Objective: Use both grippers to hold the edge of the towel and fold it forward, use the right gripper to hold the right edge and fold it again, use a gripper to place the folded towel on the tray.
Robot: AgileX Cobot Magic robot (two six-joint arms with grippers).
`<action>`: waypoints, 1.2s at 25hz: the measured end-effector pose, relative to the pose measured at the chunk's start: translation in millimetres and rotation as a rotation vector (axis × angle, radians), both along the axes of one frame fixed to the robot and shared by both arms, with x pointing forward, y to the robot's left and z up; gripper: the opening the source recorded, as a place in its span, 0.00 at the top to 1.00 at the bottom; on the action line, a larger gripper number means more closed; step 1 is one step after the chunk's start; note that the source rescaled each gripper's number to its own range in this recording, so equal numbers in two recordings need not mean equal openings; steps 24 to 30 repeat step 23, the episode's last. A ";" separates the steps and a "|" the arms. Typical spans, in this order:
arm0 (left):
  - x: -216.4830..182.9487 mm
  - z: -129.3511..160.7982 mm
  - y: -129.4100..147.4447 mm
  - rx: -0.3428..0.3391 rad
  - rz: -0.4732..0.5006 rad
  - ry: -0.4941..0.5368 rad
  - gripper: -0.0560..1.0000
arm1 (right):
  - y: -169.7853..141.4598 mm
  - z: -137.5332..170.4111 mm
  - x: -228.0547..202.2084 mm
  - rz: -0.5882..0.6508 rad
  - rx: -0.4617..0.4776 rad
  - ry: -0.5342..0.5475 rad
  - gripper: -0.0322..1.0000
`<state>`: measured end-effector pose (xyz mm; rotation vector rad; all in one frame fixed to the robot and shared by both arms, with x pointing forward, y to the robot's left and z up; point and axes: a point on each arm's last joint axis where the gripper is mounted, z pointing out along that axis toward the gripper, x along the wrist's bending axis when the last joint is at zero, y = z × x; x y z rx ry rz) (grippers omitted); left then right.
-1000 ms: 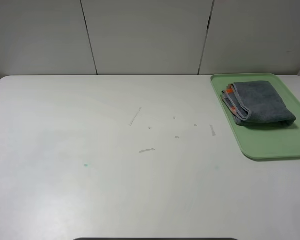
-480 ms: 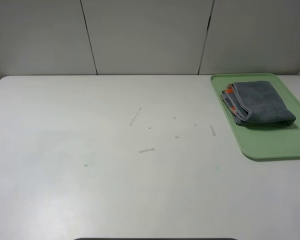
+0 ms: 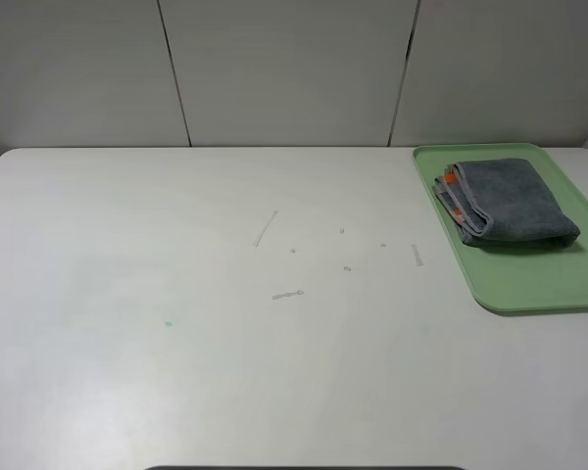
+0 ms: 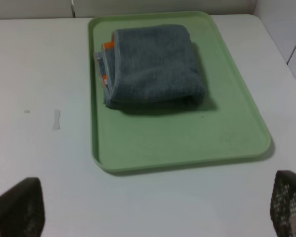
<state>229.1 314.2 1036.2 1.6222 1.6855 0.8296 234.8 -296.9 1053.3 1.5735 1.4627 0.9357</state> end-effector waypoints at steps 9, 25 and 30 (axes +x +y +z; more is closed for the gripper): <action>0.0 0.0 0.0 0.000 0.000 0.000 0.00 | 0.0 0.0 0.0 0.000 0.000 0.000 0.00; 0.0 0.0 0.0 0.000 0.000 0.000 0.00 | 0.0 0.0 0.0 0.000 -0.001 0.000 0.00; 0.0 0.0 0.0 0.000 0.000 0.000 0.00 | 0.0 0.0 0.0 0.000 -0.001 0.000 0.00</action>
